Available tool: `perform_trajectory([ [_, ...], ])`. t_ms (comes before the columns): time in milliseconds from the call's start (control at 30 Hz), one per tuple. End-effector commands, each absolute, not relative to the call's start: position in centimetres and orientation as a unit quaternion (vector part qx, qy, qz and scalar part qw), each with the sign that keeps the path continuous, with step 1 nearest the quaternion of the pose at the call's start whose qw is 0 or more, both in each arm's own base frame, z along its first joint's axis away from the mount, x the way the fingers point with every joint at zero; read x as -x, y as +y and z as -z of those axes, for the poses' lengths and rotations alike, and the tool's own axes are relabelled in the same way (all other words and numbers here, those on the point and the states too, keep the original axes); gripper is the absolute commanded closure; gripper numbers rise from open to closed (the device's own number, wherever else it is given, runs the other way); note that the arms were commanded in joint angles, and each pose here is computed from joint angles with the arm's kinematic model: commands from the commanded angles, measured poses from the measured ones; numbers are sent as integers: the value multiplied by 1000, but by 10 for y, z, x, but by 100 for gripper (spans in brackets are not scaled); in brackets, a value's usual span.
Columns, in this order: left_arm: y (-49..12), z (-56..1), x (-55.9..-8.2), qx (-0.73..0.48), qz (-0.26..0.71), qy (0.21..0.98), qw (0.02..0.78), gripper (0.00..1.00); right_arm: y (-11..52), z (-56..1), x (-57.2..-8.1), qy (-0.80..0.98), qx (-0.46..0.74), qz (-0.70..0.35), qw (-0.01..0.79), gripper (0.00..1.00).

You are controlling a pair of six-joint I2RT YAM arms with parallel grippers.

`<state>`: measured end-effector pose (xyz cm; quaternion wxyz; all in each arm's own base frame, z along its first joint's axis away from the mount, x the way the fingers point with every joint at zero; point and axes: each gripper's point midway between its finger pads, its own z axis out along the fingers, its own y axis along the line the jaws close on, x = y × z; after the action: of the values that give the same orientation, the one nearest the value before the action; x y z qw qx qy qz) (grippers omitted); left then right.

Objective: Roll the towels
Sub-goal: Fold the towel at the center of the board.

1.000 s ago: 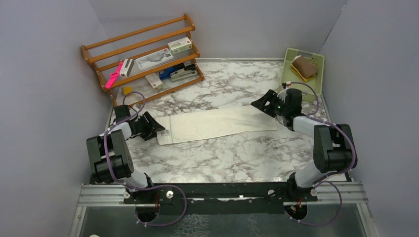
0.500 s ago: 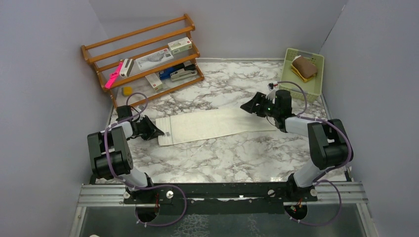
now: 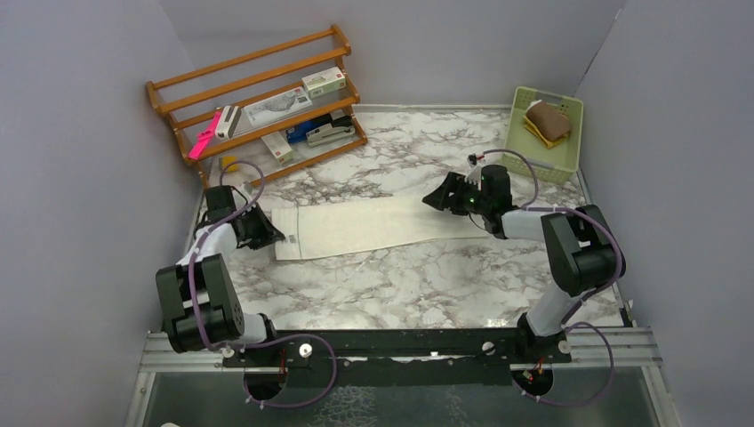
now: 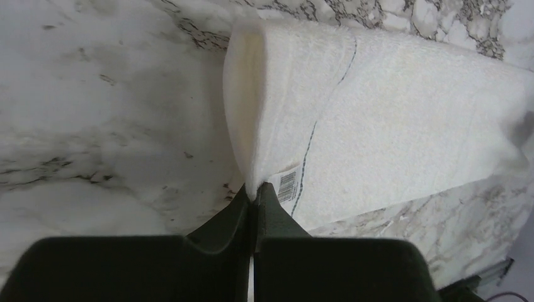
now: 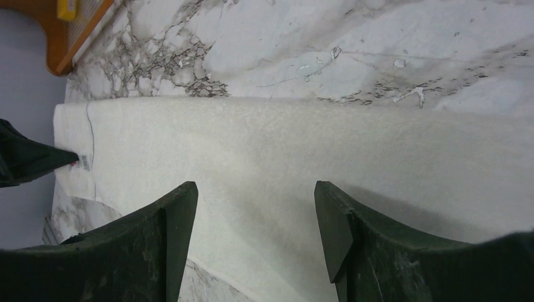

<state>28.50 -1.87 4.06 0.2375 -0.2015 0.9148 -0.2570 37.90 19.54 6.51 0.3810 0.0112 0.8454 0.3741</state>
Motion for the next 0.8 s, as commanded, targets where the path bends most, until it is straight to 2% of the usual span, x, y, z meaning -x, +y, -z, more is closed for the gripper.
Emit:
perform_trajectory([
  [0, 26, -64, -294, 195, 132, 925, 297, 100, 197, -68, -394, 843, -3, -358, 401, 31],
  [133, 38, -71, -291, 194, 99, 926, 308, 100, 198, -64, -392, 849, -3, -354, 392, 31],
  [300, 34, -85, -292, 194, 109, 920, 323, 100, 193, -68, -389, 853, -6, -340, 395, 31],
  [500, -10, -100, -295, 173, 191, 912, 319, 100, 196, -84, -384, 850, -15, -356, 389, 29],
  [767, -42, -129, -299, 131, 187, 918, 324, 100, 195, -117, -382, 843, -7, -358, 402, 29],
])
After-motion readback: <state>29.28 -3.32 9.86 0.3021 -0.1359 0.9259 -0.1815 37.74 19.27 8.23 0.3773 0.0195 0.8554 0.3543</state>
